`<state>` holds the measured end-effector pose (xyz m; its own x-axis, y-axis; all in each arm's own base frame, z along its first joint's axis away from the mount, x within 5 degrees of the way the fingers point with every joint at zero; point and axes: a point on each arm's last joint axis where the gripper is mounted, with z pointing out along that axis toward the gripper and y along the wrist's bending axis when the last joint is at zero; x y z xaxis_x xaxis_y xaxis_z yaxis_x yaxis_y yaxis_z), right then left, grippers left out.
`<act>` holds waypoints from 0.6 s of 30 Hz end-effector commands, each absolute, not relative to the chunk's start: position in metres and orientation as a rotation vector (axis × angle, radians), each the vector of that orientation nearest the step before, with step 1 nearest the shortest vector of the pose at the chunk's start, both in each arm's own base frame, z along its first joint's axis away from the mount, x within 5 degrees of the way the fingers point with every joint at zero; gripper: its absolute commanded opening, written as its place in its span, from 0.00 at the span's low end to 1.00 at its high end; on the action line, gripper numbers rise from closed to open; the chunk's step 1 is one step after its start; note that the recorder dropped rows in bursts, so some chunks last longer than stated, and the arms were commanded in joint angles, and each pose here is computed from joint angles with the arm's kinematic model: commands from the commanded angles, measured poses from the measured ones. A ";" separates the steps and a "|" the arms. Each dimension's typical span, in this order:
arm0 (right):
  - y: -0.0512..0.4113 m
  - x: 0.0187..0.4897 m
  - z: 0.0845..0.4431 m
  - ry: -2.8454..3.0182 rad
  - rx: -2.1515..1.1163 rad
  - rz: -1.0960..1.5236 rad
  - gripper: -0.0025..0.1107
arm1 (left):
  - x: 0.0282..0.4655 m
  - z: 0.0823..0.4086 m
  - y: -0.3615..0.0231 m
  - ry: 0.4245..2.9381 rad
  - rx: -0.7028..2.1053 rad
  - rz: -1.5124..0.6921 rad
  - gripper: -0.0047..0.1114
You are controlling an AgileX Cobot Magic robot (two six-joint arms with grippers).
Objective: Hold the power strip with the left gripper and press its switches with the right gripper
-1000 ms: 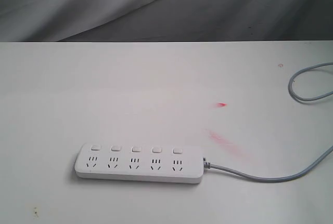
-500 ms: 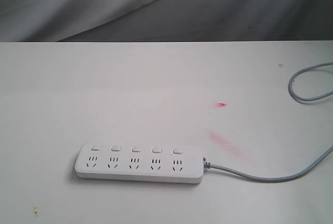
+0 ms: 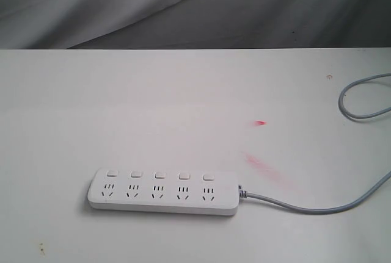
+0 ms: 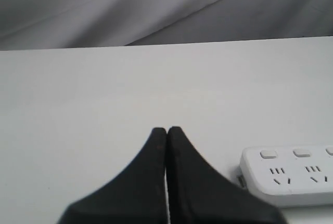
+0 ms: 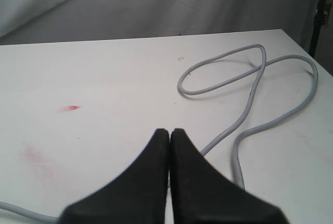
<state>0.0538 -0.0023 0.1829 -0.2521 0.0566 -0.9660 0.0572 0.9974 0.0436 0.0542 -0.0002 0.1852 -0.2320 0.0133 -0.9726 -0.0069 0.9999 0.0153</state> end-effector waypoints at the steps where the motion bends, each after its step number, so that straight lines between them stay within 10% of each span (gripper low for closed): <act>1: -0.003 0.053 0.182 1.822 0.095 -0.001 0.02 | 0.056 0.198 0.003 1.654 0.095 0.151 0.04; 18: -0.003 0.053 0.182 1.822 0.095 -0.001 0.02 | 0.023 0.313 0.002 1.275 0.049 0.149 0.04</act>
